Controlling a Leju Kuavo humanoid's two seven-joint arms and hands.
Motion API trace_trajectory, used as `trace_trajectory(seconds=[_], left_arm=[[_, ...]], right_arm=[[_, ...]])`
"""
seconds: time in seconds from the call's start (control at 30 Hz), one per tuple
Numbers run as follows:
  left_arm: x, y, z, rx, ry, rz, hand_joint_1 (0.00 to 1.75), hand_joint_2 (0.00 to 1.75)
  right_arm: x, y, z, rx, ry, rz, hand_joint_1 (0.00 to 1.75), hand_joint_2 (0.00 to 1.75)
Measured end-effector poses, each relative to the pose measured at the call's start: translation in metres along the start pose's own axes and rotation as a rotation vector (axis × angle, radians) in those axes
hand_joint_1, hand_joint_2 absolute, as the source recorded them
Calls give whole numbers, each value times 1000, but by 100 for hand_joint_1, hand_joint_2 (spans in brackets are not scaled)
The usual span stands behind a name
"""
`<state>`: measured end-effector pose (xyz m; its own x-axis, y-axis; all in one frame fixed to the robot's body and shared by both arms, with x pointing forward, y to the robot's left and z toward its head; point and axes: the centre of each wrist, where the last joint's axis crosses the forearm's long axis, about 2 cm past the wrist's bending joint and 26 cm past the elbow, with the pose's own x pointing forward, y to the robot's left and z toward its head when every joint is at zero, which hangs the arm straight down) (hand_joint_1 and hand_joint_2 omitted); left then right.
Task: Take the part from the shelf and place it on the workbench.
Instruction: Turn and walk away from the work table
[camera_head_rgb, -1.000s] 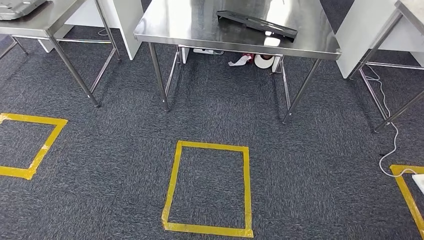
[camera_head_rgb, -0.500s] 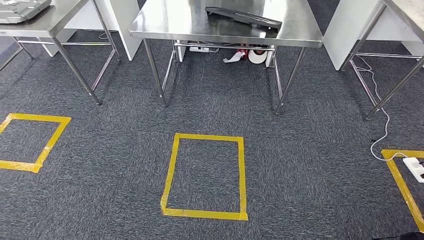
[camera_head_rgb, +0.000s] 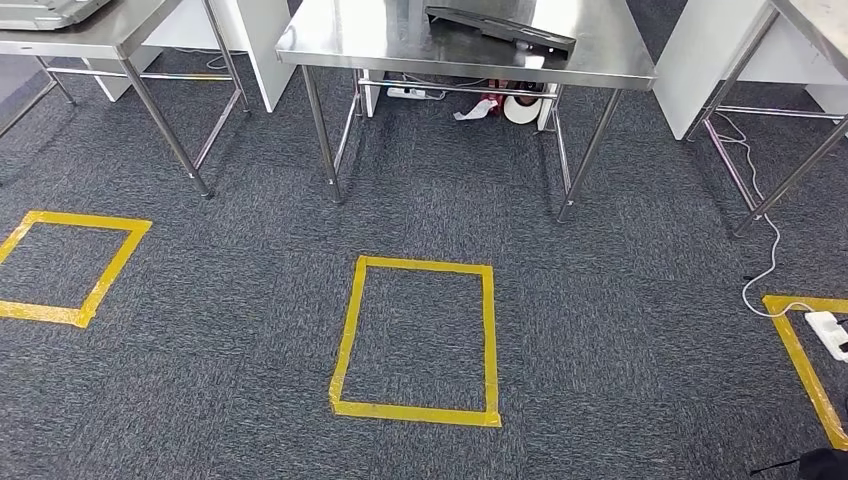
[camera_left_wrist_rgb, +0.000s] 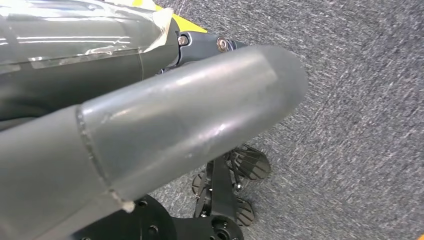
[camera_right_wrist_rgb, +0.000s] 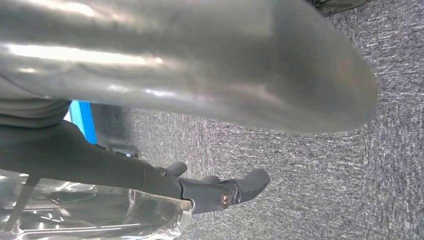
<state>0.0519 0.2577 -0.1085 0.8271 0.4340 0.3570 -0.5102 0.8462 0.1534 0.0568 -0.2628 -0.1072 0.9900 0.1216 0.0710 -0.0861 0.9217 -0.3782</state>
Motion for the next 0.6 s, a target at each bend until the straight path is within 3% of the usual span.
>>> trace_trajectory(seconds=[0.6], left_arm=[[-3, -3, 2, 12, 18, 0, 0, 0]], right_arm=[[0, -3, -2, -5, -18, 44, 0, 0]])
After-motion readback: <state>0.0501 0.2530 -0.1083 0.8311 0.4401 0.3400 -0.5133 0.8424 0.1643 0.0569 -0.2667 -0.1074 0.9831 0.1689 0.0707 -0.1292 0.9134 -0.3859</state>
